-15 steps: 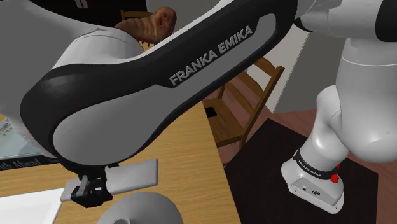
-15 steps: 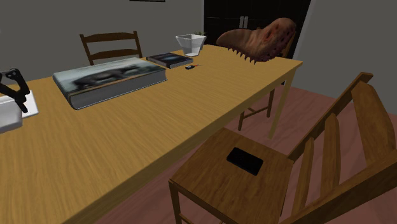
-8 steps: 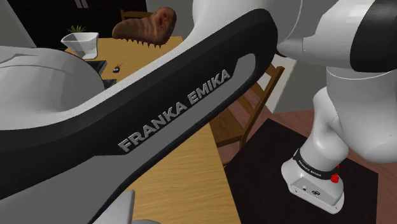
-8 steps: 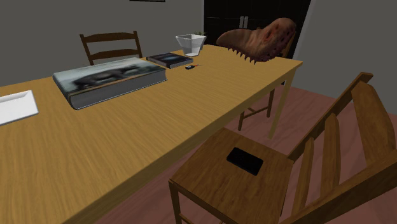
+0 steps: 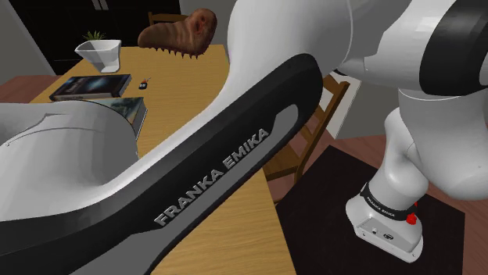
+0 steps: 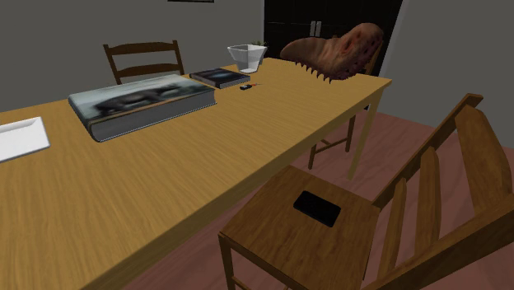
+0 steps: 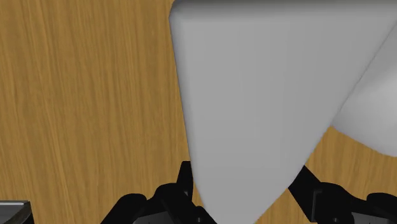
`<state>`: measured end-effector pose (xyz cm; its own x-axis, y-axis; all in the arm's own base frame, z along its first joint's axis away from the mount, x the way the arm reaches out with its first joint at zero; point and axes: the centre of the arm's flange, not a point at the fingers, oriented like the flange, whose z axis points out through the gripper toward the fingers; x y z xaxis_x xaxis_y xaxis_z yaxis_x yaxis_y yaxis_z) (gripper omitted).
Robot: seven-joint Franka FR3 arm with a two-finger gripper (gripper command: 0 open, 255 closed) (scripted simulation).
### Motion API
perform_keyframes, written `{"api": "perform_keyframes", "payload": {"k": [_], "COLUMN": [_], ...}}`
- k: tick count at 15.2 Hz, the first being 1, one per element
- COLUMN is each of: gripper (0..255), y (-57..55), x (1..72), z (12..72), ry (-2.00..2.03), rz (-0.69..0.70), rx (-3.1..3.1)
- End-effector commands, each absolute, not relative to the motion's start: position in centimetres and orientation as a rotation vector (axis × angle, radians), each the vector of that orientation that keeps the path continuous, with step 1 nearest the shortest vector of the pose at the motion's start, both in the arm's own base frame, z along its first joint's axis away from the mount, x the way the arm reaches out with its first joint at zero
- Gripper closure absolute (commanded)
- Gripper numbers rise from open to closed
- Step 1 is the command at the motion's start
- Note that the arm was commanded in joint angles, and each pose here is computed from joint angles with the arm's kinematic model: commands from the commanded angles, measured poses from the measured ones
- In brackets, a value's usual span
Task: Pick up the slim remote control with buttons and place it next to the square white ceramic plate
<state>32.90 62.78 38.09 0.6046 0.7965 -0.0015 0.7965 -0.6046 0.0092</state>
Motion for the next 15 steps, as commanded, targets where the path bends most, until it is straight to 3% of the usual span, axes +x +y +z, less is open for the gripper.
{"api": "perform_keyframes", "payload": {"k": [1,14,15], "gripper": [255,255,0], "y": [62.8,62.8,62.8], "x": [32.7,32.7,32.7], "z": [36.6,34.0,34.1], "ry": [1.396,1.396,1.396], "rz": [-0.005,-0.005,-0.005], "rx": [2.803,2.803,2.803]}}
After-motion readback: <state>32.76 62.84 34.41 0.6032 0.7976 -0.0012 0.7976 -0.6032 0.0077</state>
